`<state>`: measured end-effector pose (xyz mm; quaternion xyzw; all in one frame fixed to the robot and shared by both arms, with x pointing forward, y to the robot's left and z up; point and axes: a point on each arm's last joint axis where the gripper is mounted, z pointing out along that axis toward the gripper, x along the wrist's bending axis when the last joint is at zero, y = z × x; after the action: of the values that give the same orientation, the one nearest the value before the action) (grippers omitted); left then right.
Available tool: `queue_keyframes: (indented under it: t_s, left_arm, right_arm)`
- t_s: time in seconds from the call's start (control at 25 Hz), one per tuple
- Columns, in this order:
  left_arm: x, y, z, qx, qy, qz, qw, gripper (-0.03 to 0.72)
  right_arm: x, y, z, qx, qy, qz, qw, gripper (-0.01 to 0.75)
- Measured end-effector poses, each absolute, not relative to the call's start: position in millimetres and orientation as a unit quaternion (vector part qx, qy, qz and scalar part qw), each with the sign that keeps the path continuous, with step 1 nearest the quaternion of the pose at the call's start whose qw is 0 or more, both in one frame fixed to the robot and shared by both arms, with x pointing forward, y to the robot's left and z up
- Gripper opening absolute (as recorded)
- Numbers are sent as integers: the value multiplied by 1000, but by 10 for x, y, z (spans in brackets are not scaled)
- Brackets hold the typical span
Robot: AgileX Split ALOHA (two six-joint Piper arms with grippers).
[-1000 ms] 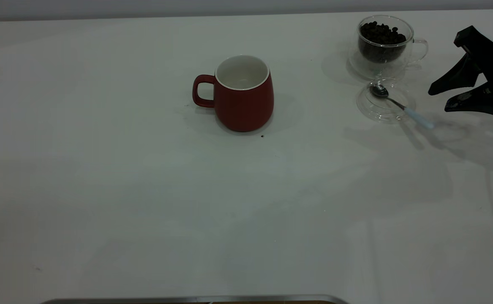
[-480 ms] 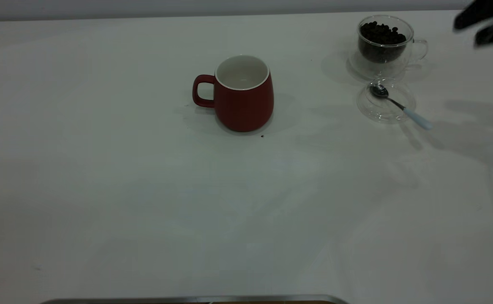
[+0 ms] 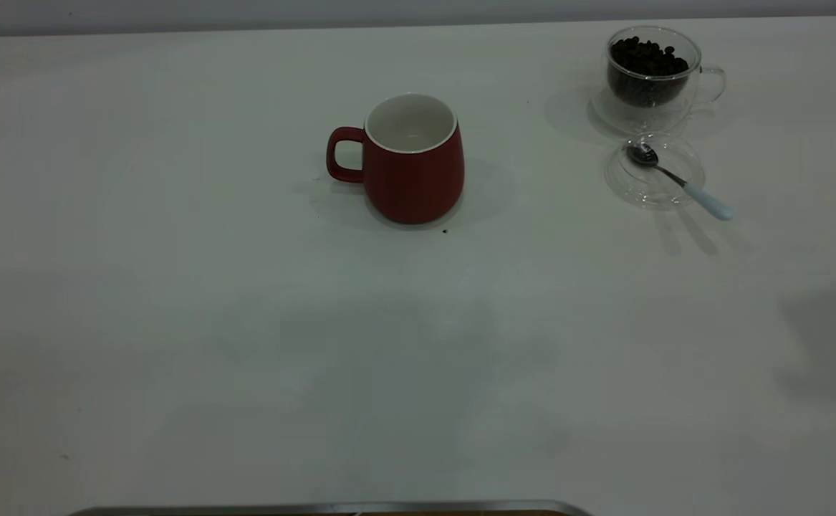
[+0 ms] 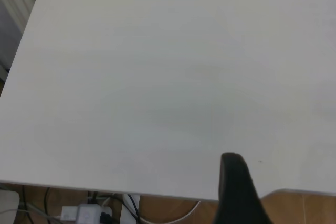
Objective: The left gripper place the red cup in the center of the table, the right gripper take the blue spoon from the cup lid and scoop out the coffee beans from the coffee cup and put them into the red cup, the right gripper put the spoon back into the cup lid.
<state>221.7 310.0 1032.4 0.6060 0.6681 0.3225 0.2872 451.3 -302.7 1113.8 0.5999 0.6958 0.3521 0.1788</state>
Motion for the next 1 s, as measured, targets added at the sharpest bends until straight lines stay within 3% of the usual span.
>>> queue_keyframes:
  t_s: [0.32, 0.52, 0.84, 1.0]
  left_arm:
    - [2217, 3100, 10324, 606, 668, 322, 287, 516]
    - [2217, 3100, 10324, 606, 668, 323, 287, 516]
    - [2217, 3100, 10324, 606, 668, 323, 287, 516]
    - [2217, 3100, 10324, 606, 668, 323, 287, 516]
  right_arm:
    - [3358, -2733, 11670, 516, 705, 418, 247, 404]
    - [2826, -2700, 11656, 499, 722, 379, 294, 402]
    - [2248, -2752, 11184, 543, 636, 364, 411, 402]
    - [2157, -2818, 10824, 589, 588, 367, 415, 402]
